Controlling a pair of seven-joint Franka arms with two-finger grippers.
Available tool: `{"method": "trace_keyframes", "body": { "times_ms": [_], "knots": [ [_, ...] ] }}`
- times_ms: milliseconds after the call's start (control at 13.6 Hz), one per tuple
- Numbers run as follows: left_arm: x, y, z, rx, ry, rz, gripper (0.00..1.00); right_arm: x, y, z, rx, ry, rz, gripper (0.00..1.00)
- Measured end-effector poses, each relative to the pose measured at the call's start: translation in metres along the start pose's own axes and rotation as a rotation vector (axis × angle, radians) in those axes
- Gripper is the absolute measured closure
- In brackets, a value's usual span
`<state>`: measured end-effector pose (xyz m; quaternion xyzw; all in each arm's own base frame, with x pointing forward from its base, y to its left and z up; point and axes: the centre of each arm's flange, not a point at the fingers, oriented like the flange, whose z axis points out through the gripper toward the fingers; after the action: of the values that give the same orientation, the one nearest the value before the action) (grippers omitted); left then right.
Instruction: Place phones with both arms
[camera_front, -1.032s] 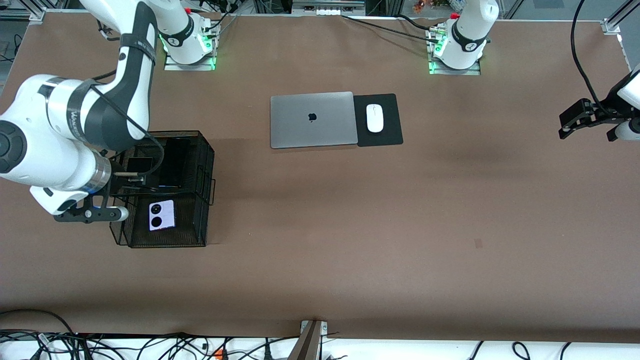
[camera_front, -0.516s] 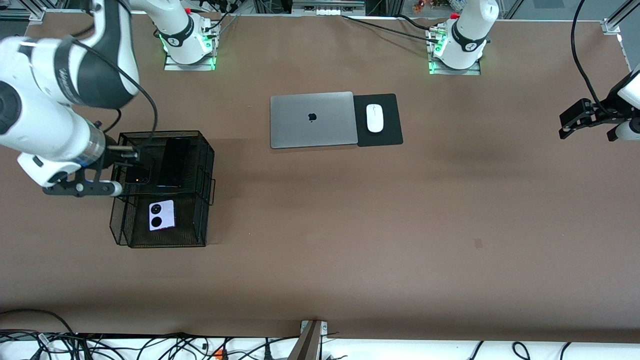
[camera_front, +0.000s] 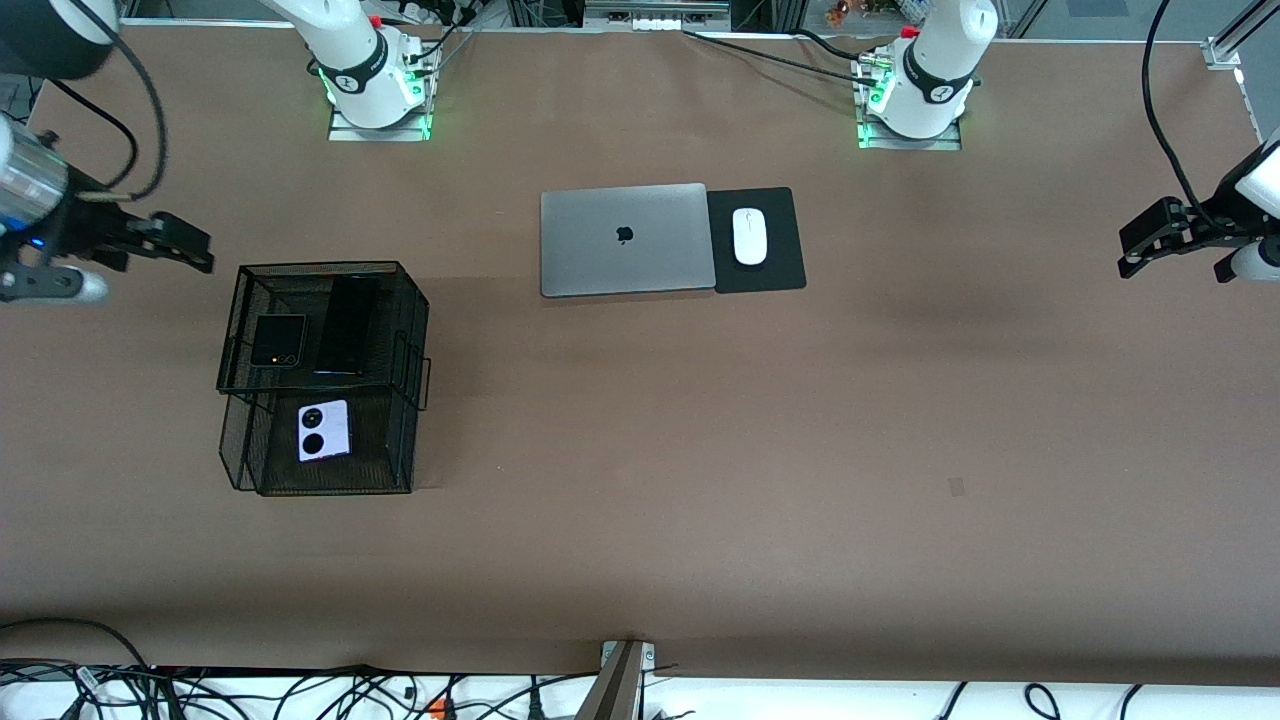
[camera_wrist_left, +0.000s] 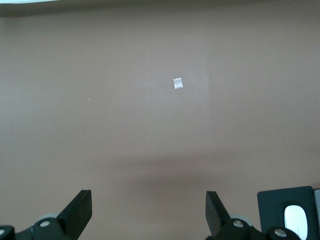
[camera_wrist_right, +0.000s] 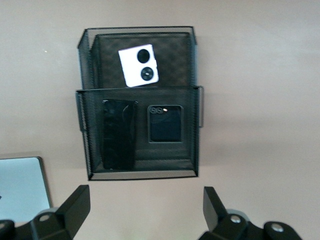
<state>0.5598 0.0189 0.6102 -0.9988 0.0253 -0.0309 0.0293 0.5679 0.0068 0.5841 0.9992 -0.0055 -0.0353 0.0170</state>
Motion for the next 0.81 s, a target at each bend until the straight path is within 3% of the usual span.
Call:
{"method": "trace_keyframes", "body": {
  "times_ms": [811],
  "knots": [
    [0.0,0.0,0.0,0.0,0.0,0.0,0.0,-0.008,0.027,-0.009,-0.007,0.0,0.035,0.0]
  ]
}}
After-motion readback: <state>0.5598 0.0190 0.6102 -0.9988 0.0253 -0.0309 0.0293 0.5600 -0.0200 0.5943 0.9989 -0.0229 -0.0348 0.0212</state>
